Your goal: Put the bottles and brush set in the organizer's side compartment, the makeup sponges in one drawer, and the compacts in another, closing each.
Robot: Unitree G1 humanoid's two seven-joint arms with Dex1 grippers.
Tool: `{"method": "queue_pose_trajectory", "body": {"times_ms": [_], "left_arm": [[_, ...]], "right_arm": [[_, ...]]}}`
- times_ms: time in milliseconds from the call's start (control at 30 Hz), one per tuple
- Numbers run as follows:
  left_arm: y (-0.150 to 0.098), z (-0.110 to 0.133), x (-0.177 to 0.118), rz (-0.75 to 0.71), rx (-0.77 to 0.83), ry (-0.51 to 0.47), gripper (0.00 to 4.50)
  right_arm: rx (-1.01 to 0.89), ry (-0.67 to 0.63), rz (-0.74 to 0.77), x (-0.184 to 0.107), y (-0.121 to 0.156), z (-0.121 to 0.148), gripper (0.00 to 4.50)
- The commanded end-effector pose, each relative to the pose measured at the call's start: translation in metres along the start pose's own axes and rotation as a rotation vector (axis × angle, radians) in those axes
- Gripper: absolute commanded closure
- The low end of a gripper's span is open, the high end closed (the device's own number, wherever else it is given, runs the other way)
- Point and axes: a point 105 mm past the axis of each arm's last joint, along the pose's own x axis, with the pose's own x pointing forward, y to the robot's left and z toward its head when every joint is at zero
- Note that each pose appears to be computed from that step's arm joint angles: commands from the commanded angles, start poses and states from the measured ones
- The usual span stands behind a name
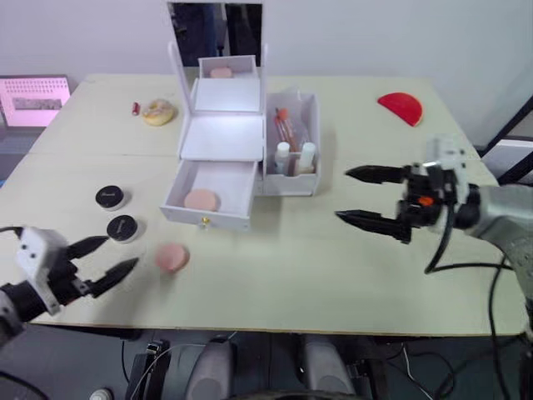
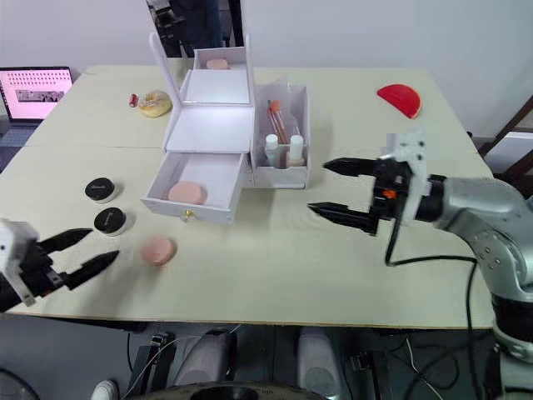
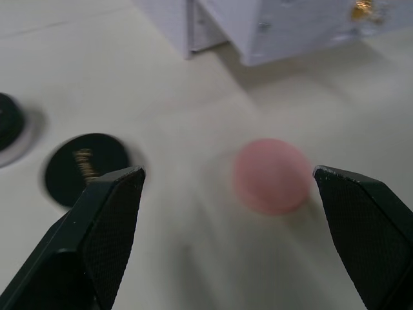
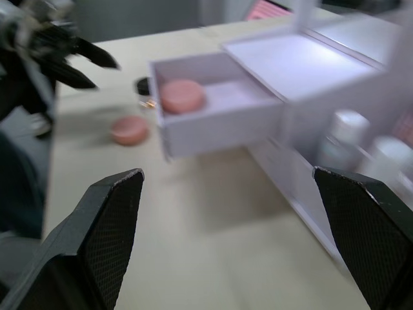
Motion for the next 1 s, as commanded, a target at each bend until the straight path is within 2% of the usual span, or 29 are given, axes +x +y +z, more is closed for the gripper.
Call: {"method": "queue_pose_trajectory", "body": {"times_ms": [33,200,333,433,500,733,1000], "left_arm": [[-0.013,0.0,0.012,-0.027,0.038,0.02,0.11],[-0.01,-0.007,0.035,-0.004,0.075,0.1,0.11],[-0.019,-0.004,0.051,-0.041,0.063,0.168,0.11],[-0.028,0.009,0.058,-0.08,0.037,0.152,0.11],[-0.027,0.01,0.06,-0.086,0.045,0.178,0.11],[-0.021,-0.003,0.066,-0.079,0.048,0.259,0.11],[-0.022,-0.017,0.076,-0.079,0.042,0.275,0.11]], "right_arm": [[-0.052,-0.008,0.08,0.014,0.009,0.016,0.0],[-0.071,-0.003,0.131,0.024,0.013,0.022,0.0],[-0.059,-0.01,0.124,0.027,0.013,0.022,0.0],[-0.046,-0.01,0.107,0.027,0.014,0.019,0.0],[-0.036,-0.013,0.096,0.027,0.015,0.017,0.0],[-0.022,-0.027,0.067,0.027,0.02,0.018,0.0],[-0.018,-0.022,0.04,0.024,0.019,0.017,0.0]]}}
